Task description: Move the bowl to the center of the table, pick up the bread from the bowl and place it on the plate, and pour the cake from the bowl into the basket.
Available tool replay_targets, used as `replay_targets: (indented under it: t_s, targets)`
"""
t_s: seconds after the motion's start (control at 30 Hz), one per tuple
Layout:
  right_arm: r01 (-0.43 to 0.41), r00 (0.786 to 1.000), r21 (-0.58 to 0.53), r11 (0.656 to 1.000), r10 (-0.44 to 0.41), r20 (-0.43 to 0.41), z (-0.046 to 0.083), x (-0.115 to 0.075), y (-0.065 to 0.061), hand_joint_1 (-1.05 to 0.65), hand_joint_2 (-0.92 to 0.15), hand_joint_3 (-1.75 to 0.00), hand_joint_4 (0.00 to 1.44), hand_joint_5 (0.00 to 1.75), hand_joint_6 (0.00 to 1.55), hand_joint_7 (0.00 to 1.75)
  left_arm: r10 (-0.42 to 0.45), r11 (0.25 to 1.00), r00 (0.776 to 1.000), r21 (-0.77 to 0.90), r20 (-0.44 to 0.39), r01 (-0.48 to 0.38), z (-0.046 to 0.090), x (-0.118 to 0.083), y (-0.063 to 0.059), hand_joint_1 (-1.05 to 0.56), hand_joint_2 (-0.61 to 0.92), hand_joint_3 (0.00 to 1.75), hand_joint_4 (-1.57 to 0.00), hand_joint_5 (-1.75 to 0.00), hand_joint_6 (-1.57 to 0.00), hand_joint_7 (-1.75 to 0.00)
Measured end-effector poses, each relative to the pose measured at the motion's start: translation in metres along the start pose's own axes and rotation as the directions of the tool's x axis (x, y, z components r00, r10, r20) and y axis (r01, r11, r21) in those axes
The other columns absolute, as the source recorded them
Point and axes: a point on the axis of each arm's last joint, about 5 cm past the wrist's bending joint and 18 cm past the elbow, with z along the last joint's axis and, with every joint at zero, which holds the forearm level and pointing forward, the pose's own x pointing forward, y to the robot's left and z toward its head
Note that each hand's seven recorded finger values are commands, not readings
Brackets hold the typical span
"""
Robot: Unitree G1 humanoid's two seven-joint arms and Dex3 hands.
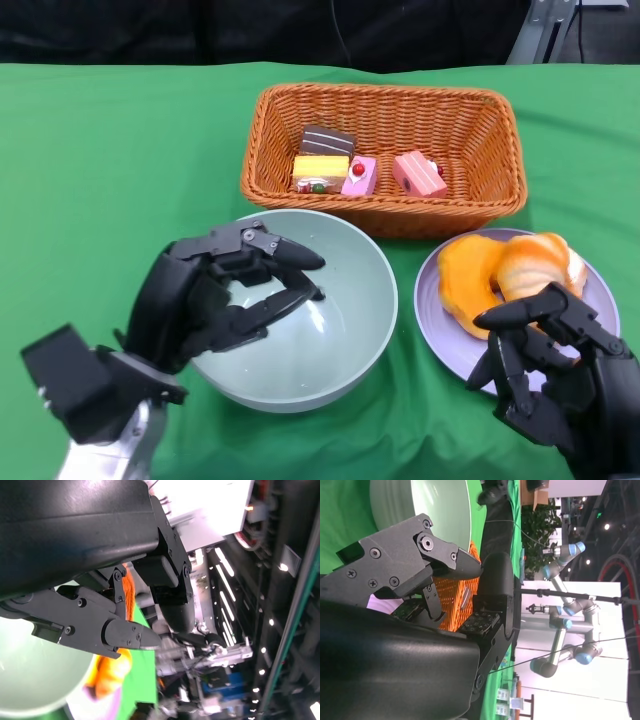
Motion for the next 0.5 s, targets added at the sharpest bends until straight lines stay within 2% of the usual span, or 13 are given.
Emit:
replay_targets:
  t_s: [0.07, 0.1, 0.17, 0.27, 0.4, 0.5]
  targets:
    - [-0.017, 1.0, 0.014, 1.0, 0.017, 0.006, 0.003, 0.002, 0.0, -0.12, -0.64, -0.88, 0.82, 1.55, 0.74, 1.18, -0.007, 0.999, 1.0, -0.034, -0.03, 0.006, -0.002, 0.0, 0.0, -0.06, 0.9, 0.52, -0.72, -1.63, -0.76, -1.3]
    - [-0.031, 0.999, 0.012, 0.999, 0.031, 0.011, 0.005, 0.004, 0.0, -0.12, -0.63, -0.87, 0.82, 1.55, 0.74, 1.18, -0.011, 0.999, 0.999, -0.044, -0.042, 0.009, -0.003, 0.0, 0.0, -0.06, 0.81, 0.69, -0.72, -1.67, -0.75, -1.39]
    - [-0.051, 0.998, 0.003, 0.999, 0.051, 0.022, 0.008, 0.007, 0.0, -0.12, -0.63, -0.87, 0.82, 1.55, 0.74, 1.18, -0.027, 0.998, 0.997, -0.066, -0.068, 0.022, -0.004, 0.001, 0.002, -0.05, 0.72, 0.86, -0.71, -1.7, -0.73, -1.44]
    - [-0.092, 0.995, -0.006, 0.996, 0.092, 0.024, 0.013, 0.01, 0.0, -0.13, -0.61, -0.87, 0.8, 1.56, 0.74, 1.19, -0.051, 0.995, 0.994, -0.091, -0.093, 0.043, -0.005, 0.002, 0.002, -0.03, 0.67, 0.95, -0.74, -1.66, -0.75, -1.45]
    - [-0.142, 0.99, -0.014, 0.99, 0.142, 0.022, 0.019, 0.014, 0.001, -0.15, -0.6, -0.85, 0.79, 1.58, 0.75, 1.18, -0.08, 0.994, 0.993, -0.08, -0.087, 0.073, -0.004, 0.005, 0.001, -0.06, 0.64, 0.98, -0.79, -1.63, -0.78, -1.45]
    - [-0.179, 0.983, -0.04, 0.983, 0.18, 0.027, 0.025, 0.016, 0.004, -0.14, -0.58, -0.91, 0.81, 1.55, 0.75, 1.19, -0.101, 0.994, 0.991, -0.047, -0.09, 0.097, -0.003, 0.007, -0.002, -0.06, 0.59, 1.05, -0.81, -1.61, -0.8, -1.45]
